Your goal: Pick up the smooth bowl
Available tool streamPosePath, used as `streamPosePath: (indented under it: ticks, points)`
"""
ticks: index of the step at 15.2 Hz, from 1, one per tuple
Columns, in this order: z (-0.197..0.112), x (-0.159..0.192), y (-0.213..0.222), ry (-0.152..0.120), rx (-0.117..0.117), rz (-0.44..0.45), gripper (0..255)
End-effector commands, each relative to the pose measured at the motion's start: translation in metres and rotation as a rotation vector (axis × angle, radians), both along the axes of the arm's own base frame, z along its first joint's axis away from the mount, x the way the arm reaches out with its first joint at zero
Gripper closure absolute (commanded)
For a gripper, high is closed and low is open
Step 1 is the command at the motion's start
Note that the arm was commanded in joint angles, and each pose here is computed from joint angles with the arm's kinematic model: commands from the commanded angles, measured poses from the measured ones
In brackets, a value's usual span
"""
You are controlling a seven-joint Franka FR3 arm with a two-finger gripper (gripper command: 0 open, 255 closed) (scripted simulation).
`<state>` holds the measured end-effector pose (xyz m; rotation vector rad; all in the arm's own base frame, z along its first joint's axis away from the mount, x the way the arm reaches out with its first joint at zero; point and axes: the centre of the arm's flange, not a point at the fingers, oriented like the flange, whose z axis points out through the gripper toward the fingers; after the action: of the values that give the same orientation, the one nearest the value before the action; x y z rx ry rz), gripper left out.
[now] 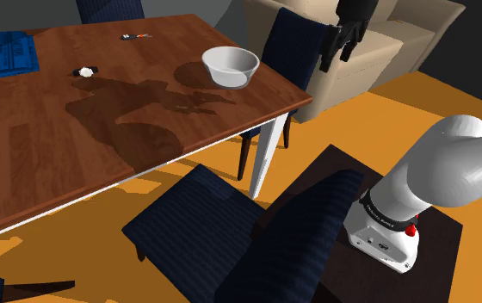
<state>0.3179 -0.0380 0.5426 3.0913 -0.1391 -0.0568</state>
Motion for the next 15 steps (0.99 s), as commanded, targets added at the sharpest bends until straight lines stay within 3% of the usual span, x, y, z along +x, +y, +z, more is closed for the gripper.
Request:
streamPosePath:
  ticks: [1, 15]
  points:
    - [0.000, 0.000, 0.000, 0.000, 0.000, 0.000, 0]
    - [-0.034, 0.177, 0.059, 0.023, -0.019, -0.042, 0]
